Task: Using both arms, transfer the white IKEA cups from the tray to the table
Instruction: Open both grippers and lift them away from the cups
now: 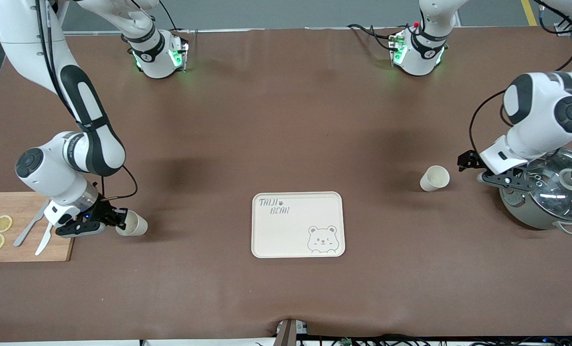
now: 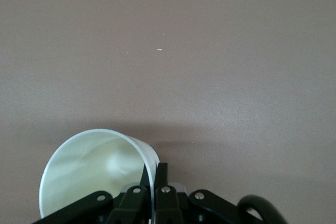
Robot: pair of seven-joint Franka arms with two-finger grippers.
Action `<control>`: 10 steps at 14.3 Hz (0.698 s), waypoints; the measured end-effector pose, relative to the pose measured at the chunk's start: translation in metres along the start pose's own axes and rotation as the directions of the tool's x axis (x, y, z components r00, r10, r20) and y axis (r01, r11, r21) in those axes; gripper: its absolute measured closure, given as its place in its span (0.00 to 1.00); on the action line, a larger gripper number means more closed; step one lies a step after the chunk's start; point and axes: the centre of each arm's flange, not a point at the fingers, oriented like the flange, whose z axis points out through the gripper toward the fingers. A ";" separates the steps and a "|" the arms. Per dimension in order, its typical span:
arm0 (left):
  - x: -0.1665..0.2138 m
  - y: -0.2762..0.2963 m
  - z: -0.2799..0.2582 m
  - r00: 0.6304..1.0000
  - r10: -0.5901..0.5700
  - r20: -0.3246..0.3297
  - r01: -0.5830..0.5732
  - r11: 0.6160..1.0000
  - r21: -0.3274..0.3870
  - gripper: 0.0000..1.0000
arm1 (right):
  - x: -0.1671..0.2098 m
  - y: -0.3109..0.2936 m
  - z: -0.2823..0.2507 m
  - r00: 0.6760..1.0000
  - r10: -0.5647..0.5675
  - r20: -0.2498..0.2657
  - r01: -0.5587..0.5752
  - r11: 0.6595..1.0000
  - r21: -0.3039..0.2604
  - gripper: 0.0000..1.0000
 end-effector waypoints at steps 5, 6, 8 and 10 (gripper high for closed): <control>0.033 0.023 -0.065 0.996 -0.079 -0.042 0.078 0.997 -0.016 0.00 | -0.002 -0.005 0.014 1.000 -0.007 -0.011 0.007 1.000 -0.005 0.96; 0.038 0.030 -0.073 0.995 -0.091 -0.049 0.090 0.996 -0.021 0.00 | -0.003 -0.006 0.017 1.000 -0.008 -0.014 0.008 1.000 -0.006 0.96; 0.049 0.043 -0.088 0.990 -0.122 -0.067 0.120 0.992 -0.039 0.00 | -0.004 -0.006 0.022 1.000 -0.008 -0.017 0.008 1.000 -0.010 0.96; 0.060 0.058 -0.105 0.985 -0.156 -0.079 0.150 0.986 -0.075 0.00 | -0.005 -0.007 0.026 1.000 -0.009 -0.018 0.009 1.000 -0.010 0.96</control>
